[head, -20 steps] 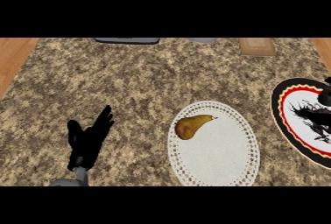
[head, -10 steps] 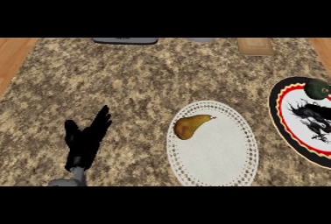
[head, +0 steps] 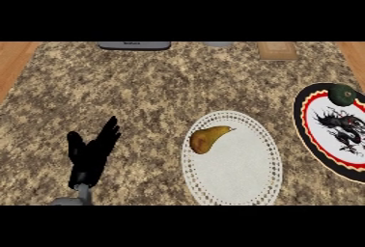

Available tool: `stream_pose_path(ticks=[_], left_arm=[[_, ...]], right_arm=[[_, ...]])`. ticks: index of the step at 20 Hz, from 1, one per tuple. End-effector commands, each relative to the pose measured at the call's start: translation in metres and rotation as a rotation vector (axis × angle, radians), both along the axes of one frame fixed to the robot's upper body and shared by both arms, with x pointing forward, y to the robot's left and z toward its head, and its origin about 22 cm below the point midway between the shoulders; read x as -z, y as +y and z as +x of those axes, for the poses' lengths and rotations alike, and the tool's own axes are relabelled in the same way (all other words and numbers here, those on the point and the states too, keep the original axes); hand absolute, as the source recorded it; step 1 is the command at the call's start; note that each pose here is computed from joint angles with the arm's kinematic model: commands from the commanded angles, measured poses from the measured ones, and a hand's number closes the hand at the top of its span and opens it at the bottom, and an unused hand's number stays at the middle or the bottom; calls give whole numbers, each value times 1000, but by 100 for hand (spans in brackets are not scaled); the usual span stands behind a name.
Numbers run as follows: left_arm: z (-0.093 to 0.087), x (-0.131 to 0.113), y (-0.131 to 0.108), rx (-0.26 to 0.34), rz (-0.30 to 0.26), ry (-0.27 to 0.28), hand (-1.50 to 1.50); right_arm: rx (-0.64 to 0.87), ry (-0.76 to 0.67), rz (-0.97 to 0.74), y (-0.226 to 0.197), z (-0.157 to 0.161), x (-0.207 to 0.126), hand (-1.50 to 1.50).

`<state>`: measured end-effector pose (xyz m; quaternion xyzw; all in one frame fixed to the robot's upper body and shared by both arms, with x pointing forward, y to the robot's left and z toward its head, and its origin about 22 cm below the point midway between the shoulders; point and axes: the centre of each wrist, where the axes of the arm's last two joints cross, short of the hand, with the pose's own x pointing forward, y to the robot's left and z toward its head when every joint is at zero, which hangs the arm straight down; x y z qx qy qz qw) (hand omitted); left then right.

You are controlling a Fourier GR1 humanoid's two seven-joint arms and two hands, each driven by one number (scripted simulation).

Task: Pick the squash from the placemat and place it in the plate

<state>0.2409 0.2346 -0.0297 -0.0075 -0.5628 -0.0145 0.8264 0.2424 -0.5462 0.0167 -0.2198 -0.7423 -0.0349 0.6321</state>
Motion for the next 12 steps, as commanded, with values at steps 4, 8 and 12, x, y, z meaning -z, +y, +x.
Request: stream_pose_path(ticks=[4,8,12], left_arm=[[-4,16,-11,-21,10,0,0],[2,0,0,-42,-6,8,0],[-6,5,-4,-37,2,-2,0]], right_arm=[[-158,19,25,-31,-53,-2,-150],[-194,60,-26,-38,-81,6,-150],[-172,101,-90,-45,-85,-3,-150]])
